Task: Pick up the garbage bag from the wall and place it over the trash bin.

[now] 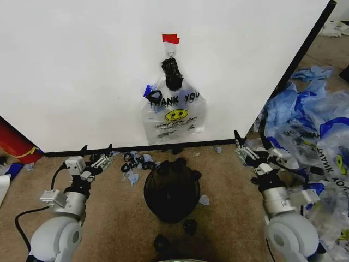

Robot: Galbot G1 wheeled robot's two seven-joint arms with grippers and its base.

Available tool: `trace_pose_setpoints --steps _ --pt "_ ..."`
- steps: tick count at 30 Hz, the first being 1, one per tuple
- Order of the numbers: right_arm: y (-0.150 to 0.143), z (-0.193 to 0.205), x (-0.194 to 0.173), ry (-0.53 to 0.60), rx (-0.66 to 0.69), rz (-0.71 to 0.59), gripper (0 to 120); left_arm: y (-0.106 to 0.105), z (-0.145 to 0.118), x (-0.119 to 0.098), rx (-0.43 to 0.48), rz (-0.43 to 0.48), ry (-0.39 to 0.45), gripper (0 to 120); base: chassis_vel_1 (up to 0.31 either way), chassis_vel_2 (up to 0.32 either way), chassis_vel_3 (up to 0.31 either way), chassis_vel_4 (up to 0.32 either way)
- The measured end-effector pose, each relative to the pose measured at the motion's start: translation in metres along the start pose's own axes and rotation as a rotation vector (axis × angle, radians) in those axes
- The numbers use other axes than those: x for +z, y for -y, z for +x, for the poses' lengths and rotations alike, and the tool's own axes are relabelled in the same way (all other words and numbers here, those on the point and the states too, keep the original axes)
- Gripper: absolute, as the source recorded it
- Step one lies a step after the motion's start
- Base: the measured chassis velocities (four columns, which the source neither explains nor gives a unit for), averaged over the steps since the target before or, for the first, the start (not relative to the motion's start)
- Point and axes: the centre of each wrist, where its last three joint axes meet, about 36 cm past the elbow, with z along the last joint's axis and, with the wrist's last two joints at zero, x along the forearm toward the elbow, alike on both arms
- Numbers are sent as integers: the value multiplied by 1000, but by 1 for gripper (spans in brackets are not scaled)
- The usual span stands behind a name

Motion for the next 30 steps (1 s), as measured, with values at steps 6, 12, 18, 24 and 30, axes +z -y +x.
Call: trace_pose_setpoints --steps 6,12,18,24,30 --pt "-8 -55 14 19 -103 -192 100 -2 7 7 -26 -9 -23 99 0 0 0 0" --pt "-23 -100 32 17 -169 -316 100 -3 15 11 -47 -16 -37 98 0 0 0 0" --pt "-41 -137 39 17 -222 -384 100 -3 20 12 -64 -22 -37 98 0 0 0 0" --pt "-49 -161 47 9 -246 -403 100 -2 21 13 -77 -20 -32 98 0 0 0 0" --pt "-56 -180 59 -7 -260 -419 100 -1 22 17 -91 -13 -29 98 0 0 0 0"
